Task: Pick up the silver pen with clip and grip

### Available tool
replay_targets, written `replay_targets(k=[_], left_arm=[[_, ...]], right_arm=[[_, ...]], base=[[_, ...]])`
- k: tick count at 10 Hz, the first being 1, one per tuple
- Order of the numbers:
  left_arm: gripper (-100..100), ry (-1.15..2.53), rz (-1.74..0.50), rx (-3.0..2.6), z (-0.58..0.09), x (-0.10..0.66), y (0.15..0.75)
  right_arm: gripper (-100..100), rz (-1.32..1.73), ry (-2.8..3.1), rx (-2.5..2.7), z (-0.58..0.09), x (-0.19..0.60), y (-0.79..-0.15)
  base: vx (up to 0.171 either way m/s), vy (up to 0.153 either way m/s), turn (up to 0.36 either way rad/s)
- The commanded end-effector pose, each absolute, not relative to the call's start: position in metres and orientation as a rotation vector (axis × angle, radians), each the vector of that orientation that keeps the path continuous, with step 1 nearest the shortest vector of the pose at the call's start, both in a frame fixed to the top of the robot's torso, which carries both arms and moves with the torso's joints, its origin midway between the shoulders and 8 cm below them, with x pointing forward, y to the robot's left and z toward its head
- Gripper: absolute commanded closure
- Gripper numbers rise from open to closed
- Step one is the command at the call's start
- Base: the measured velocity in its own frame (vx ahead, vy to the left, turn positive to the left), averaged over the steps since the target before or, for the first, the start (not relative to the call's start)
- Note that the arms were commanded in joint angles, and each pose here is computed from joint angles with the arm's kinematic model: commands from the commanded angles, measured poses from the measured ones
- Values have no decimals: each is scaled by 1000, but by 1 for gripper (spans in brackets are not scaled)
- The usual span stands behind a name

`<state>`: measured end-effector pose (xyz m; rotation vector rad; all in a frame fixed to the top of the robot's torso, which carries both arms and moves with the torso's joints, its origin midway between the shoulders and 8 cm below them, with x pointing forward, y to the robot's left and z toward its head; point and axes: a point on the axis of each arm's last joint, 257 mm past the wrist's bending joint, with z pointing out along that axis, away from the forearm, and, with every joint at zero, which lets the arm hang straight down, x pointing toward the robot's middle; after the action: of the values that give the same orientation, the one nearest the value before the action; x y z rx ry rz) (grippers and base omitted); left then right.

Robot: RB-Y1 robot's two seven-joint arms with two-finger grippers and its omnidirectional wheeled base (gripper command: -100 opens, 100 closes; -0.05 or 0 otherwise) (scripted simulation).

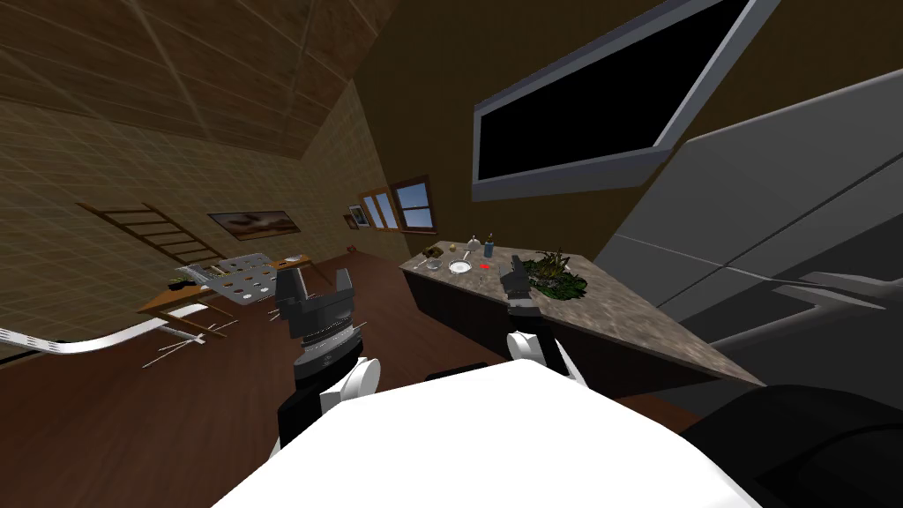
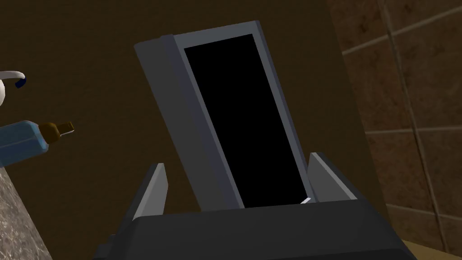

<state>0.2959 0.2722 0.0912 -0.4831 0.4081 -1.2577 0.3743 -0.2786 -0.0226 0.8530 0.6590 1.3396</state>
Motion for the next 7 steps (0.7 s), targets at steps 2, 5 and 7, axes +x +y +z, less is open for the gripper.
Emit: replay_targets(k=[2,5,7], left_arm=[[0,408,-1258,-483,91,296,272],[0,408,-1258,-483,91,296,272],[0,408,-1258,-483,91,296,272]], right_arm=[[-100,1307,730,774,-21,376,-274],[-100,1260,803,679,-20,377,-268],[-100,1196,865,572,-17,378,-263]], base=[[-21,-9,58],[-41,-17,65],[-37,-13,94]])
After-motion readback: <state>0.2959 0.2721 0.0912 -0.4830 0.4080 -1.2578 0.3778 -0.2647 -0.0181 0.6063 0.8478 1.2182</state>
